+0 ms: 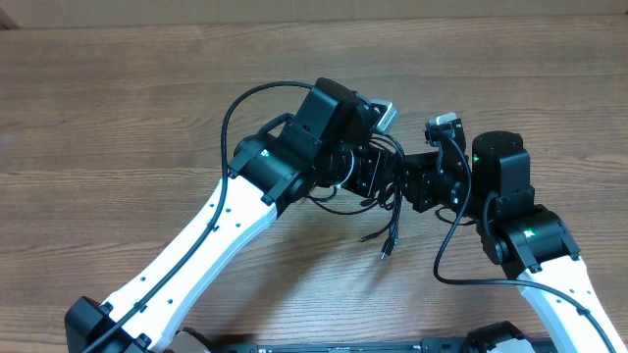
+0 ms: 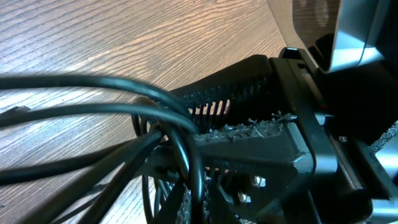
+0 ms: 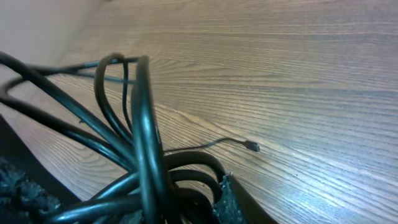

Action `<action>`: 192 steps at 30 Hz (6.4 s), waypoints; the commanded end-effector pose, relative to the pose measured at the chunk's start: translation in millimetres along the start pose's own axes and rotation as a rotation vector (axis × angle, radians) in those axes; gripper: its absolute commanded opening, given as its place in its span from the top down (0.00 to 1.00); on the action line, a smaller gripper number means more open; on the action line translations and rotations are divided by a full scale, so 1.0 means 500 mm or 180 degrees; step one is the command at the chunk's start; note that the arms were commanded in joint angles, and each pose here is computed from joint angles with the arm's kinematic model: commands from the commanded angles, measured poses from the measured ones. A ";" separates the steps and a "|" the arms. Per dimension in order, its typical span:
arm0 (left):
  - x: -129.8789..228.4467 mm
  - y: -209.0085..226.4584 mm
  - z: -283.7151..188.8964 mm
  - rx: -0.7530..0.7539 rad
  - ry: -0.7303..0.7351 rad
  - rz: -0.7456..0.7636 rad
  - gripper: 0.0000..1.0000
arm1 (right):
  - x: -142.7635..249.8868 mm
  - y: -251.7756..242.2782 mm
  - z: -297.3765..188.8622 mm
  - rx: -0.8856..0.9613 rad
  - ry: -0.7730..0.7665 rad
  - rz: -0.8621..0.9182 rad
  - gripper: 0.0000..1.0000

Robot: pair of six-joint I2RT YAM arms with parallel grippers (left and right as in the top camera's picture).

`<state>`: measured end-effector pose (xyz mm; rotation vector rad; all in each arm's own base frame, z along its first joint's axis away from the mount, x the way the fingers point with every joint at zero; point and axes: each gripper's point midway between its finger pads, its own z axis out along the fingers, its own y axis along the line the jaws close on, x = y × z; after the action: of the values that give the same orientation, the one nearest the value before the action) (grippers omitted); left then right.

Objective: Untangle cables

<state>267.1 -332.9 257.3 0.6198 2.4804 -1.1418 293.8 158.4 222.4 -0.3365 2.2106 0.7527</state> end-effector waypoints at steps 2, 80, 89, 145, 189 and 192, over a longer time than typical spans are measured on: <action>-0.010 -0.015 -0.011 -0.0113 -0.0117 0.0168 0.96 | -0.006 0.017 0.000 -0.0109 -0.0008 -0.0036 0.75; 0.017 0.248 -0.026 -0.2245 -0.0034 -0.0078 0.96 | -0.194 0.000 -0.120 -0.1112 -0.0916 0.1492 0.95; 0.025 0.253 -0.025 -0.2270 0.0030 -0.0082 0.96 | -0.211 -0.097 -0.164 -0.0725 -0.1245 0.1513 0.95; -0.020 0.065 0.053 -0.0323 0.0002 -0.0014 0.96 | 0.001 -0.109 -0.117 -0.0407 -0.0140 0.0848 0.62; -0.028 0.126 0.026 -0.0557 -0.0051 -0.0462 0.96 | 0.031 -0.051 -0.093 -0.0652 0.0090 0.0222 0.82; -0.026 0.179 0.012 -0.1024 -0.0178 -0.0850 0.96 | 0.039 -0.049 -0.094 -0.0656 0.0136 0.0272 0.83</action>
<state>302.1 -312.0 220.7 0.4249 2.6205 -1.0247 266.9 107.6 215.4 -0.3437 2.2222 1.0305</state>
